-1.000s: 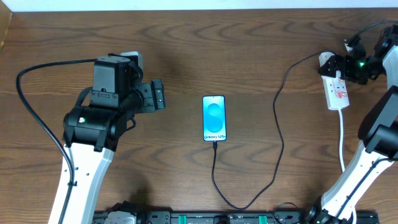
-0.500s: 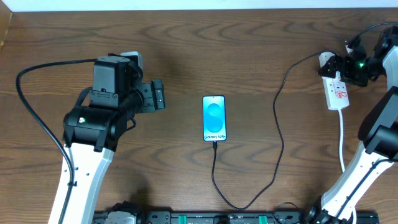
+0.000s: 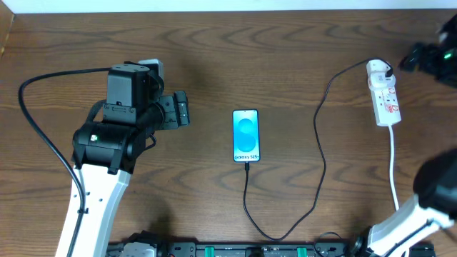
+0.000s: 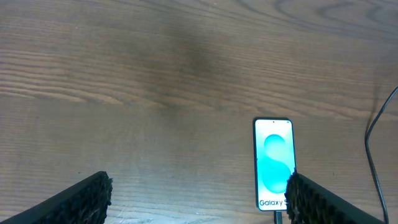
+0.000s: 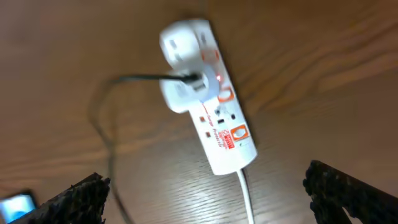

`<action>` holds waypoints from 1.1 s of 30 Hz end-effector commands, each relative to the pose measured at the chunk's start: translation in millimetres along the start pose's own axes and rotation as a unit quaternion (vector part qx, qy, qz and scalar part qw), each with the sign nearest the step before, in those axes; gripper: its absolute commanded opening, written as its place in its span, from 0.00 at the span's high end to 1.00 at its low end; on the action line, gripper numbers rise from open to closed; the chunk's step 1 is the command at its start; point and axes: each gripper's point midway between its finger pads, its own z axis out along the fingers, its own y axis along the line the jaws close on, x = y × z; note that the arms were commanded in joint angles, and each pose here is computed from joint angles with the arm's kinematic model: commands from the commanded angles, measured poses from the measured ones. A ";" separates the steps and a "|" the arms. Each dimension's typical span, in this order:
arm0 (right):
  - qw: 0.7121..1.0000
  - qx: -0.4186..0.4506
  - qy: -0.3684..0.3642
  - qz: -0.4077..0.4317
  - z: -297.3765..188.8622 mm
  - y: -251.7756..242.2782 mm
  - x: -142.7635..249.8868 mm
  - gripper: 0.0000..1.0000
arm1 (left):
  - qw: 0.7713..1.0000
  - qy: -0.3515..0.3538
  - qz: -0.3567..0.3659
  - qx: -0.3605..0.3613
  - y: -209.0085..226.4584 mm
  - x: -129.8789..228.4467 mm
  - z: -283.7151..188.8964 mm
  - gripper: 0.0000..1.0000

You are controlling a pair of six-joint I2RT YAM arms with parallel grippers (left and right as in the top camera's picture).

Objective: Plug charger to phone and switch on socket
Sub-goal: 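Lift the right gripper up and away from the power strip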

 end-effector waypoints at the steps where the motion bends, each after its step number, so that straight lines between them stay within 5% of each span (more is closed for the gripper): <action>1: 0.998 0.001 -0.066 0.009 -55.6 12.9 -8.8 0.01 | 1.000 -0.009 0.005 -0.006 1.7 -4.5 -4.0 0.11; 7: 0.996 0.001 -0.090 0.005 -88.1 19.4 -2.1 0.01 | 1.000 -0.009 0.005 -0.006 1.6 -4.6 -4.1 0.11; 33: 0.996 0.001 -0.088 0.005 -86.8 19.1 -1.5 0.01 | 1.000 -0.009 0.005 -0.006 1.7 -4.5 -4.0 0.11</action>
